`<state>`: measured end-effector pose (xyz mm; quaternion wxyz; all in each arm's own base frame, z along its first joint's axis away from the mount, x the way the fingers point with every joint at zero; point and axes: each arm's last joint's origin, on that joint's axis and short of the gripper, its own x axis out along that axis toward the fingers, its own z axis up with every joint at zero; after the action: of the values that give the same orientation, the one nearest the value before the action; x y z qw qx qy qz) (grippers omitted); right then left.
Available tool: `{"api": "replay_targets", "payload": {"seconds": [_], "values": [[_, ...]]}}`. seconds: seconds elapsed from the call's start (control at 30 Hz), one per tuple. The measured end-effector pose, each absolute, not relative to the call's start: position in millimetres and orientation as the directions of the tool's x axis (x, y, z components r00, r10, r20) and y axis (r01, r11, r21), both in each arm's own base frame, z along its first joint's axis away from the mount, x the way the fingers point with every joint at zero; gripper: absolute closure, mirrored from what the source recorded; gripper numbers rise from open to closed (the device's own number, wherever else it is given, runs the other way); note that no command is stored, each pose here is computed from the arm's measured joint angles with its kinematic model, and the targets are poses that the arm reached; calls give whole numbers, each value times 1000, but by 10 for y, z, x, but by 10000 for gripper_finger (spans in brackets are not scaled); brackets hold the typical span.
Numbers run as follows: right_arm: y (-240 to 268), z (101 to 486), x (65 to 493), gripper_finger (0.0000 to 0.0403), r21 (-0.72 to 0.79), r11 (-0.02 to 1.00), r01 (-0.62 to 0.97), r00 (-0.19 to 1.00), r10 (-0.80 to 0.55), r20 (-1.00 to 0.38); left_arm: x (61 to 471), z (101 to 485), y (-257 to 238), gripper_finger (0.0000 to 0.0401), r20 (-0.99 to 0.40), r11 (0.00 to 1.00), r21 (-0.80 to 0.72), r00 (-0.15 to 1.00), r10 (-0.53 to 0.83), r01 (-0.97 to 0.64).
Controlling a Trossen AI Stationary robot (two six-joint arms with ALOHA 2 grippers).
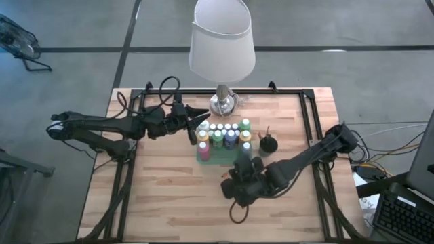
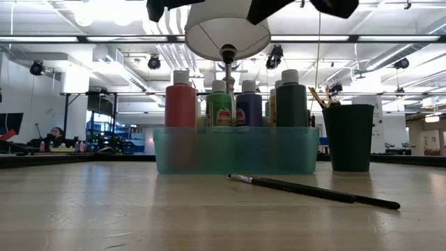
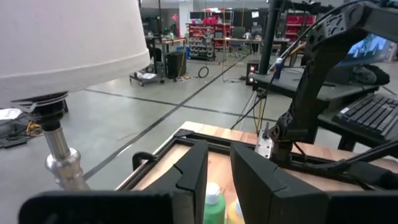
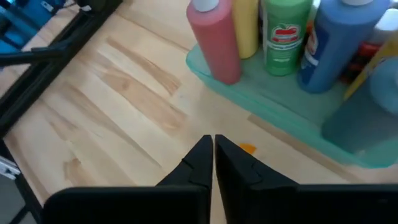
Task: Pick & Place Paint Supplies
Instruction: Put the orange paint brush into the black cup
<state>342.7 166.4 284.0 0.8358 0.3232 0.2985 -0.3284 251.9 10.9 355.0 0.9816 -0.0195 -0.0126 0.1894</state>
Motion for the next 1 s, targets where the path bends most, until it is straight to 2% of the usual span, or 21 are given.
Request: {"api": "replay_targets", "payload": {"seconds": [0.43,0.77,1.0], "values": [[1738,2357,3649,278,295,532,794,535,-382,-753,2519,3540,109,325,7,928,-11,928,373,-373],[1712,2087,3757,210,350,345,871,476,-411,-778,2519,3528,109,325,-5,929,8,929,371,-371],[1704,1932,3820,177,338,328,882,457,-423,-783,2519,3521,109,325,-11,929,12,929,371,-371]]}}
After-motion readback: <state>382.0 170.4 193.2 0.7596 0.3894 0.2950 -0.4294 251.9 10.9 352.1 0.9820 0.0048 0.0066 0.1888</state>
